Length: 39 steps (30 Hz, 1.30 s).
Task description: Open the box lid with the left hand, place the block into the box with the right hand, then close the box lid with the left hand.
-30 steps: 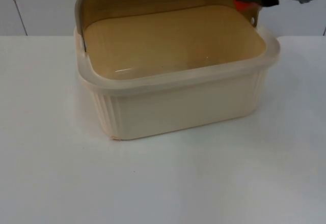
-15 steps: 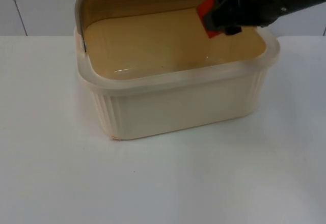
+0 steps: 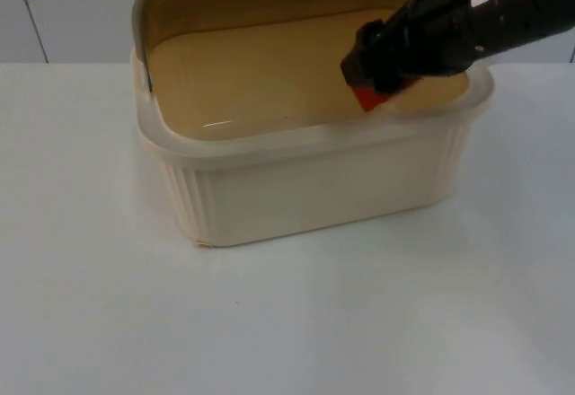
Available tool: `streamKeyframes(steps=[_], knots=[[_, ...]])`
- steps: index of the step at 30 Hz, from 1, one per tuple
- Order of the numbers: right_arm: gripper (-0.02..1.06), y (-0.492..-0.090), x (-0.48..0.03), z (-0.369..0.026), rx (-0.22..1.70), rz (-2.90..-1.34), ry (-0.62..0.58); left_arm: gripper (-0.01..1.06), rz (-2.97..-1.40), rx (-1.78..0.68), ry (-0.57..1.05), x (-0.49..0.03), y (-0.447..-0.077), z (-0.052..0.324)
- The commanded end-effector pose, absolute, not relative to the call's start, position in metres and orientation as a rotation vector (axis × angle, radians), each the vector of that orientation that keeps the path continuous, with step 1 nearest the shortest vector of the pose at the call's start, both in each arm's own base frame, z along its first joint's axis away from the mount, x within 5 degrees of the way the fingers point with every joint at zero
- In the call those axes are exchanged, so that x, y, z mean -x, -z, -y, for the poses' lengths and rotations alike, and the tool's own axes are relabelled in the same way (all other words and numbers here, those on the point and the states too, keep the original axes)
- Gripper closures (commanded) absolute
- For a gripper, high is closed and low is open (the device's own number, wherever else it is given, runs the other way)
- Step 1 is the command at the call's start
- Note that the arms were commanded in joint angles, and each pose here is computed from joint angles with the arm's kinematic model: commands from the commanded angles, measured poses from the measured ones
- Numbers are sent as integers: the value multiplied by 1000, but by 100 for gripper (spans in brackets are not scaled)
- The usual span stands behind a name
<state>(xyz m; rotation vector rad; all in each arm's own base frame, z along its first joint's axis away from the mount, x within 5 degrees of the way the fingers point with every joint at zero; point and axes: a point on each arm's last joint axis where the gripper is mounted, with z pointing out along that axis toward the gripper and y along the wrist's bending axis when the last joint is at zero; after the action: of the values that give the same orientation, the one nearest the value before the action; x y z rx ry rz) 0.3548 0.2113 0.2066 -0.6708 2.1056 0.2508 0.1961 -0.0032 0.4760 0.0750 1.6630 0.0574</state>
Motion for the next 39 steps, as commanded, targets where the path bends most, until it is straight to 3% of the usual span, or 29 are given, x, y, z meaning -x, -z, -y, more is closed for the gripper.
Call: streamKeyframes(steps=[1,2,10,18,33,39], knots=[[5,-210,-354,-214,671,-2090,-259,2,-1656,-71,-57,-193,-477,3],[0,-210,-354,-214,672,-2097,-257,2,-1656,-71,-57,-193,-477,3],[0,-216,-346,-207,689,-2178,-224,2,-1658,-71,-57,-193,-477,3],[0,-257,-325,-192,686,-2224,-191,2,-1658,-71,-57,-193,-477,3],[0,-363,-269,-157,604,-2003,-231,2,-1658,-70,-55,-193,-477,3],[0,-385,-256,-147,599,-1908,-212,2,-1658,-70,-55,-193,-477,3]])
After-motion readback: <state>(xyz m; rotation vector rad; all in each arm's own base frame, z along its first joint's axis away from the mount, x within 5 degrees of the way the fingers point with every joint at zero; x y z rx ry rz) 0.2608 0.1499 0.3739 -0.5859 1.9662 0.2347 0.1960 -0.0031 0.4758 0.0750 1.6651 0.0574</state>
